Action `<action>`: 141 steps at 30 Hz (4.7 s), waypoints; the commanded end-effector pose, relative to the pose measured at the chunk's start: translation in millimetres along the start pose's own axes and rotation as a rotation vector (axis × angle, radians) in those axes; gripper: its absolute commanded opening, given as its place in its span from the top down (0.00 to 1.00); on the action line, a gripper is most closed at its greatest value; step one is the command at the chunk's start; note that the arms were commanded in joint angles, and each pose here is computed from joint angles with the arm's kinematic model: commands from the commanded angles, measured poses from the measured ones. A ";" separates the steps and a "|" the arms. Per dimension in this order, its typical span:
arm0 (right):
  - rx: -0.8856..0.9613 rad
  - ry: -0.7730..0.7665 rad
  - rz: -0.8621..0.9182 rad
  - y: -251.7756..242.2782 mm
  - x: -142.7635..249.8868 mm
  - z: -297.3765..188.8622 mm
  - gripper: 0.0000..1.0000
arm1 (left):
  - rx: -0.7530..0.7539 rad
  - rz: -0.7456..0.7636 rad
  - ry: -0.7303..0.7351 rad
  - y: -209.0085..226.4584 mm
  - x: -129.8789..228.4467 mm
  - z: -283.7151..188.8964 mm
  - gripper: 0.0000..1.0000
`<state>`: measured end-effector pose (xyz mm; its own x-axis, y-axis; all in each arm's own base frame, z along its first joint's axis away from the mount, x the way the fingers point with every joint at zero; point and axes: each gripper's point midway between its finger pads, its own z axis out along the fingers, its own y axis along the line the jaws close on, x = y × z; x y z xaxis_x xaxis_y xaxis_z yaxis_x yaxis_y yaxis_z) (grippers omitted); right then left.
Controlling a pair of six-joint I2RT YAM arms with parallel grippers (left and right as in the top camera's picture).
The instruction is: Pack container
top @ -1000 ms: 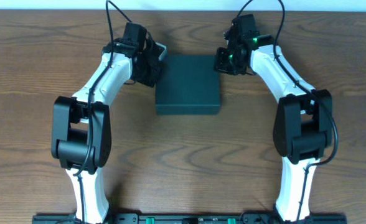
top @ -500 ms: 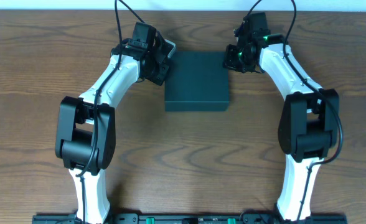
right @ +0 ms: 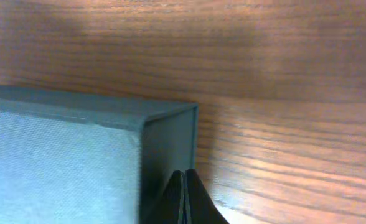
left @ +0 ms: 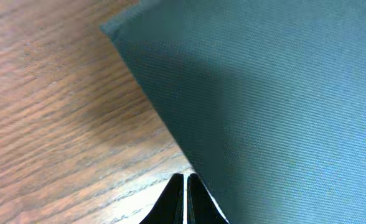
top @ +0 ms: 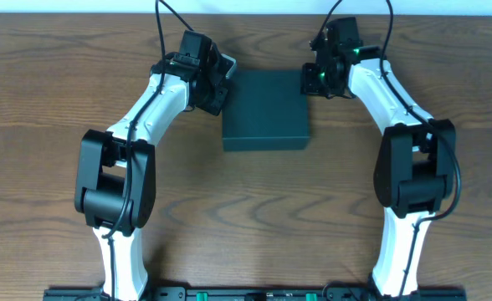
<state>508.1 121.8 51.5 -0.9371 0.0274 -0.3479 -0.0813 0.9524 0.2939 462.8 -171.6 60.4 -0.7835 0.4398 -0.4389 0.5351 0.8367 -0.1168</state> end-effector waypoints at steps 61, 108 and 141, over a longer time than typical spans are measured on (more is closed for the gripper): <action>0.090 -0.810 -0.146 -2.0 212.4 -330.8 0.98 | -0.239 -0.074 -0.772 -101.1 198.1 -352.7 0.94; 0.069 -0.772 -0.164 -16.7 231.8 -155.6 0.98 | -0.131 -0.148 -0.783 -62.8 205.8 -141.0 0.94; 0.193 -1.087 -0.502 21.1 203.1 -199.3 0.01 | -0.263 0.351 -1.058 -87.7 158.7 -199.7 0.04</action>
<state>248.3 90.3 163.9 -0.0409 -0.1862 -0.9817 -0.2378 0.9561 -0.1714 229.9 -107.9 178.7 0.0972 0.2530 -0.9626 0.4857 0.8321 0.2677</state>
